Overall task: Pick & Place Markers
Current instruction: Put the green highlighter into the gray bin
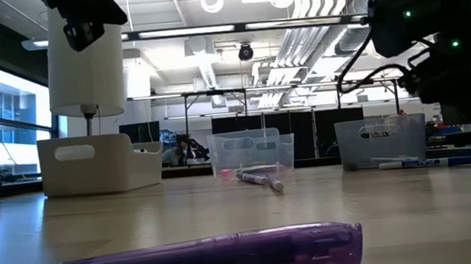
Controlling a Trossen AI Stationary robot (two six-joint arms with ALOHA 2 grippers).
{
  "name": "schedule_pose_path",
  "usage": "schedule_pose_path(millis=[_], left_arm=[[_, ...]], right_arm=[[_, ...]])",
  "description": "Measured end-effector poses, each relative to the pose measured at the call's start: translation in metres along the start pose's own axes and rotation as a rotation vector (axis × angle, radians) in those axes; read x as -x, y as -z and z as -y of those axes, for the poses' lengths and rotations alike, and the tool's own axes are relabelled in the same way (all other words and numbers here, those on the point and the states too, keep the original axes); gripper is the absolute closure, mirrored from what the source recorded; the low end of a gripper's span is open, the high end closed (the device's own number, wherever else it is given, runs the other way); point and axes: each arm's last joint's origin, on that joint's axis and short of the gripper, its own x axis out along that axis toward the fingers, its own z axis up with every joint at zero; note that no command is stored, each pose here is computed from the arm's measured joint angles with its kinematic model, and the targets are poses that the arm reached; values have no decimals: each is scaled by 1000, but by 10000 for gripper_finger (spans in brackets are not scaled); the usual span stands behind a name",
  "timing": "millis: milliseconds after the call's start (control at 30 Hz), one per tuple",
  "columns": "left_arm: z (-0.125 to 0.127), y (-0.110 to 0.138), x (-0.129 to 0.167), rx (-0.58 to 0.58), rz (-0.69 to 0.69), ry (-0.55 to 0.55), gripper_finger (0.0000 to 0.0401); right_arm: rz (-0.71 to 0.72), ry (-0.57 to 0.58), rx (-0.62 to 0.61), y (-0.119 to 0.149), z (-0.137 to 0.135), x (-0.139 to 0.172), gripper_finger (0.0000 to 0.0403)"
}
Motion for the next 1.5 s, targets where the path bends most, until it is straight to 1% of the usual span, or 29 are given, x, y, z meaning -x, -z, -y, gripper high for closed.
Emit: schedule_pose_path(millis=[100, 167, 300, 433, 567, 733, 833, 900, 1067, 1167, 1233, 1367, 1433, 1500], left_arm=[[0, 0, 0, 10, 0, -1, 398], [0, 0, 0, 13, 3, -5, 398], [0, 0, 0, 17, 13, -18, 398], [0, -1, 0, 24, 19, -13, 398], [0, -2, 0, 35, 24, -10, 398], [0, -2, 0, 42, 24, -10, 398], [0, -2, 0, 42, 24, -10, 398], [0, -1, 0, 42, 24, -10, 398], [0, -1, 0, 42, 23, -10, 398], [0, -1, 0, 41, 23, -11, 398], [0, -2, 0, 42, 30, -22, 398], [0, -2, 0, 42, 36, -30, 398], [0, -2, 0, 42, 36, -30, 392], [0, -2, 0, 35, 32, -25, 375]], right_arm=[[-30, 27, 98, 2, 3, -5, 253], [-47, 25, 152, 4, 4, -7, 253], [-52, -18, 220, 5, 1, -16, 253], [-81, -37, 212, 9, 3, -28, 253], [-100, -94, 190, 12, 2, -39, 253], [-92, -124, 169, 11, -1, -39, 256], [-84, -133, 168, 9, -3, -36, 275], [-82, -149, 166, 8, -5, -35, 296], [-89, -194, 116, 7, -8, -33, 348], [-93, -215, 105, 7, -8, -32, 353], [-90, -238, 103, 8, -9, -27, 345], [-47, -305, 100, 7, -12, -2, 329], [-29, -333, 96, 9, -11, 13, 331], [16, -374, 86, 11, -10, 32, 339]])
